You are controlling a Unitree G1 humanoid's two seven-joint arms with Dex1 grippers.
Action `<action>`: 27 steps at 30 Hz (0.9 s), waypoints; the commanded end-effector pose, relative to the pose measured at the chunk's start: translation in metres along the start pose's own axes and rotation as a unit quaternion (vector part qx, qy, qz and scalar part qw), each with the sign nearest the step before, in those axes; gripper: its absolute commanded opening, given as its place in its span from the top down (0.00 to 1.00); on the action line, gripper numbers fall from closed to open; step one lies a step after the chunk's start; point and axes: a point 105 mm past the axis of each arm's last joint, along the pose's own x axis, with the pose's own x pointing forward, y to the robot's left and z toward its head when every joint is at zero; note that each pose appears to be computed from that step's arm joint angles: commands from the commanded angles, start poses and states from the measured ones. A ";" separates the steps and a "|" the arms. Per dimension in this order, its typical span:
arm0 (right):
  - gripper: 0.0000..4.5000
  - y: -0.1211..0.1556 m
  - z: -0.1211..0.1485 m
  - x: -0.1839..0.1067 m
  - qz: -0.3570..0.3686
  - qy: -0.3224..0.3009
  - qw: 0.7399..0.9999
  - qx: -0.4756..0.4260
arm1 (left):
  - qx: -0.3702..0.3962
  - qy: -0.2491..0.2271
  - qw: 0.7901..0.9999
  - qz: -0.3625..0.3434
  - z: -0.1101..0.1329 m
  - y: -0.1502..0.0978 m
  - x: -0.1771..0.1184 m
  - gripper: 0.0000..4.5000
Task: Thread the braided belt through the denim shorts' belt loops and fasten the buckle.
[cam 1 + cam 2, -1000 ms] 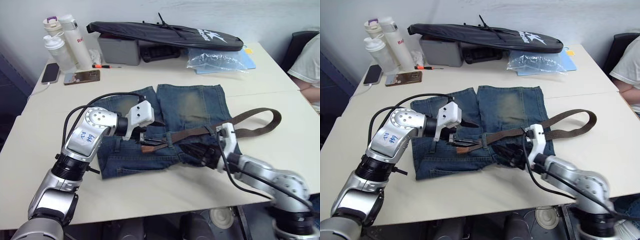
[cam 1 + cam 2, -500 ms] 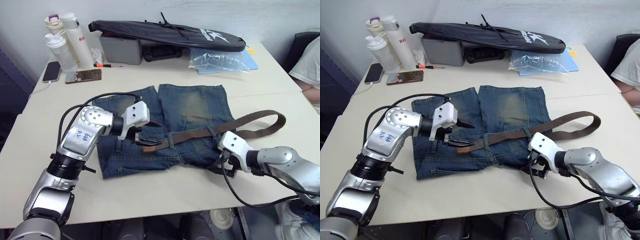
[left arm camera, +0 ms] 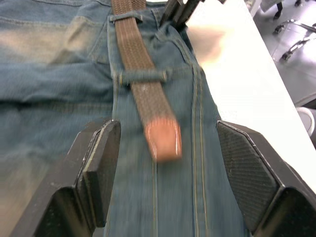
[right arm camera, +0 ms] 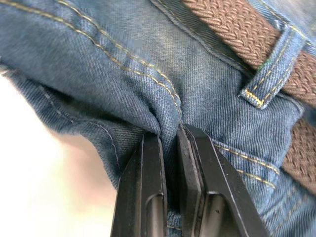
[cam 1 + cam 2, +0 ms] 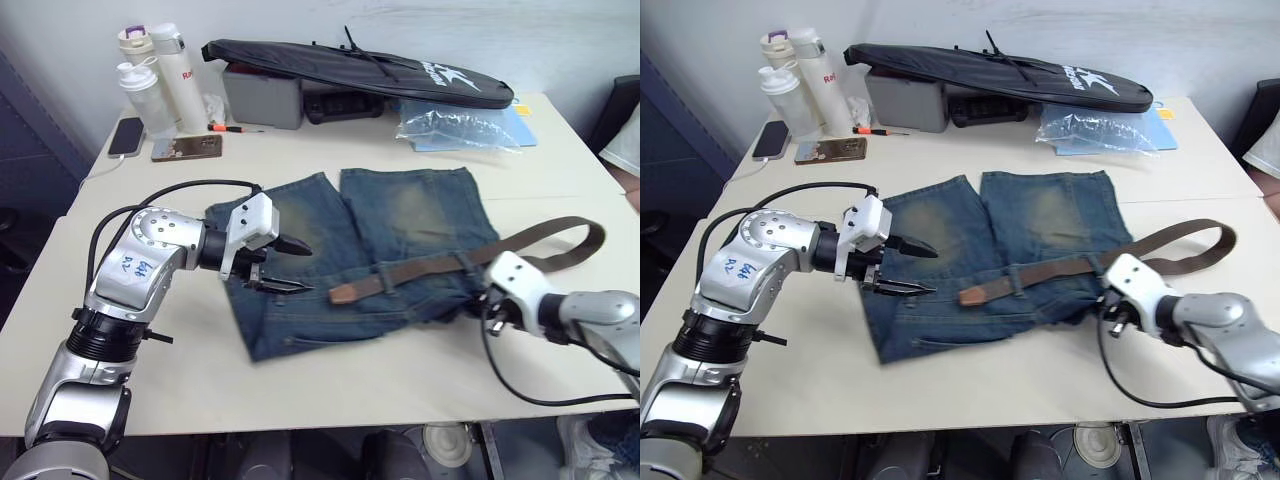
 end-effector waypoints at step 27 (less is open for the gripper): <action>0.02 0.023 0.072 -0.071 0.066 -0.091 0.994 -0.002 | 0.030 -0.024 0.999 -0.029 0.014 -0.006 0.028 0.24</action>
